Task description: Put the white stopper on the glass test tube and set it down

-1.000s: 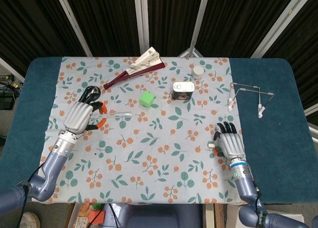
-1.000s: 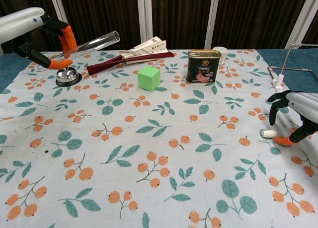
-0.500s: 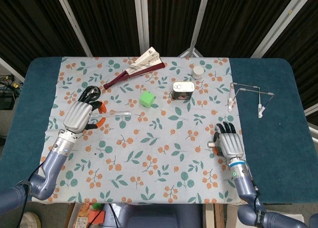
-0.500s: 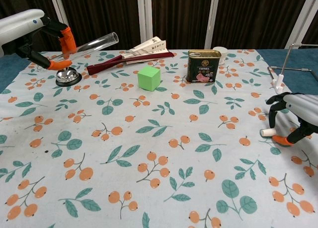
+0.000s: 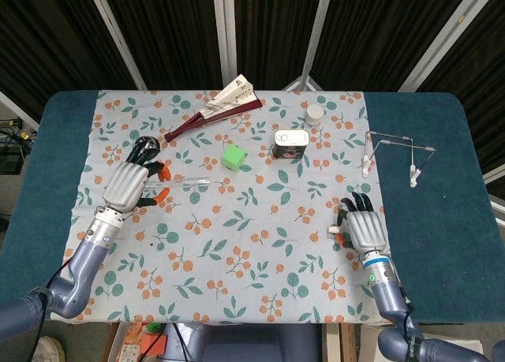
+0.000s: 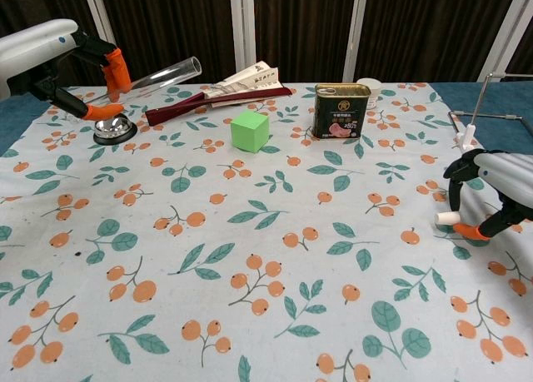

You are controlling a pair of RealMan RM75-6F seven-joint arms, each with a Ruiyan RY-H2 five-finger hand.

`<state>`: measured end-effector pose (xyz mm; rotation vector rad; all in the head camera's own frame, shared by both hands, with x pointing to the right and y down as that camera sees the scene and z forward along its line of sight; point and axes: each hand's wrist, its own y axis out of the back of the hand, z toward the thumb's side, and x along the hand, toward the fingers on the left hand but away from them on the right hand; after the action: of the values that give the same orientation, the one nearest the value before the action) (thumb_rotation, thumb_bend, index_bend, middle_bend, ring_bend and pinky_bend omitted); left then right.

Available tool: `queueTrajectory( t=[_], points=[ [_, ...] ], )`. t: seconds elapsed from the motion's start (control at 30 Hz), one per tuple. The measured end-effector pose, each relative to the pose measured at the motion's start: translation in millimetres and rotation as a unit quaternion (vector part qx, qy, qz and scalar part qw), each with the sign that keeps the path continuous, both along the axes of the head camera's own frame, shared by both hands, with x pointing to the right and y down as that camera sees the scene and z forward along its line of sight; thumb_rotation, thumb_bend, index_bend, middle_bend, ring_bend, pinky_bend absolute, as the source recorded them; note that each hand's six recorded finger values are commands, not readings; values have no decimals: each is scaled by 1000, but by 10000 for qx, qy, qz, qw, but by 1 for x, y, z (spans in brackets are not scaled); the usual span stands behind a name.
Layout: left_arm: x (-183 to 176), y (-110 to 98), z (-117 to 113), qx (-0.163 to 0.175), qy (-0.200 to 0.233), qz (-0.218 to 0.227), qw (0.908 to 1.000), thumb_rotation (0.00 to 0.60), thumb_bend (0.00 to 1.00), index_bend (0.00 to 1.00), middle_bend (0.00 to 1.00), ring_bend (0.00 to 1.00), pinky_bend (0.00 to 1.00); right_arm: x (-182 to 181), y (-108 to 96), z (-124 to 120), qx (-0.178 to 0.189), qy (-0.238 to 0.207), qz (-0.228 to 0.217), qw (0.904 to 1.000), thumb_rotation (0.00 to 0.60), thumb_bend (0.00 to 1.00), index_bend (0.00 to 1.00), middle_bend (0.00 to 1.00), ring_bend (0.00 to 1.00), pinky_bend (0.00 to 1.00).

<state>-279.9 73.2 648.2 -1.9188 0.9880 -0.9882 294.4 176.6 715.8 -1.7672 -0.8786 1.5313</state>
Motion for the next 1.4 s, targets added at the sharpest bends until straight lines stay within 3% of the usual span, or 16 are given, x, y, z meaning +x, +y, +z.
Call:
queueTrajectory(
  t=[0.27, 0.47, 0.83, 1.17, 1.4],
  points=[
    [14, 1, 4, -76, 105, 0, 9999, 600, 558, 632, 672, 174, 0, -5, -20, -20, 439, -211, -22, 9988, 600, 381, 676, 231, 17, 18],
    [34, 1, 11, -175, 220, -5, 9996, 600, 558, 632, 672, 174, 0, -14, -52, -47, 971, -430, -60, 9943, 600, 381, 679, 236, 17, 17],
    [79, -10, 20, -242, 381, 35, 9990, 600, 557, 633, 673, 179, 4, -36, -108, -95, 2030, -633, -465, 9760, 600, 381, 685, 236, 17, 18],
    [116, -13, 21, -351, 760, -114, 9964, 600, 558, 633, 673, 196, 41, -52, -128, -115, 2611, -552, -999, 9585, 600, 381, 685, 236, 17, 18],
    [135, -8, 25, -467, 1034, -189, 9934, 600, 557, 633, 673, 196, 62, -59, -130, -122, 2916, -379, -1452, 9447, 600, 381, 685, 235, 17, 18]
  ],
)
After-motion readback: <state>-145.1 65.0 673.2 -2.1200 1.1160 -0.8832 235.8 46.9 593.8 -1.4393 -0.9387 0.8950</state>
